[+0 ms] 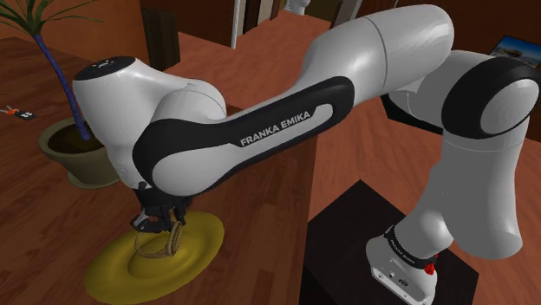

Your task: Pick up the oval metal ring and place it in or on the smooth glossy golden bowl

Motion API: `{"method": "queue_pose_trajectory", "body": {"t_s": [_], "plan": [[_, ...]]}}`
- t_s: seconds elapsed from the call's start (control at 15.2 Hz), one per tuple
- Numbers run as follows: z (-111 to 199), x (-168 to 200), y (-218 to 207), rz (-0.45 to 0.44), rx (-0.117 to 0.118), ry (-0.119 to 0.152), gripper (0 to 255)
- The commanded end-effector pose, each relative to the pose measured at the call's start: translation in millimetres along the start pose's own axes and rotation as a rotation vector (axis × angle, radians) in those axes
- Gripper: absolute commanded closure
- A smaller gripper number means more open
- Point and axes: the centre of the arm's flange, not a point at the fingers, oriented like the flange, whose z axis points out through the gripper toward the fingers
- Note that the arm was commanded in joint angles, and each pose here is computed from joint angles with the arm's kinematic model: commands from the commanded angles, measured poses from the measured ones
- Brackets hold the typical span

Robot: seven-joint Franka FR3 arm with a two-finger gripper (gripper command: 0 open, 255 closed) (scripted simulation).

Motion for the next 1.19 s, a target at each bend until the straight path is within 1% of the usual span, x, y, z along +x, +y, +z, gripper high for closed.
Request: {"method": "queue_pose_trajectory", "body": {"t_s": [0.0,0.13,0.66,0.73,1.06,1.12], "plan": [[10,1,0,0.000,0.000,0.000,255],[23,3,-1,0.000,0.000,0.000,255],[23,3,-1,0.000,0.000,0.000,255],[23,3,-1,0.000,0.000,0.000,0],[23,3,-1,0.000,0.000,0.000,0],[10,3,-1,0.000,0.000,0.000,0]]}}
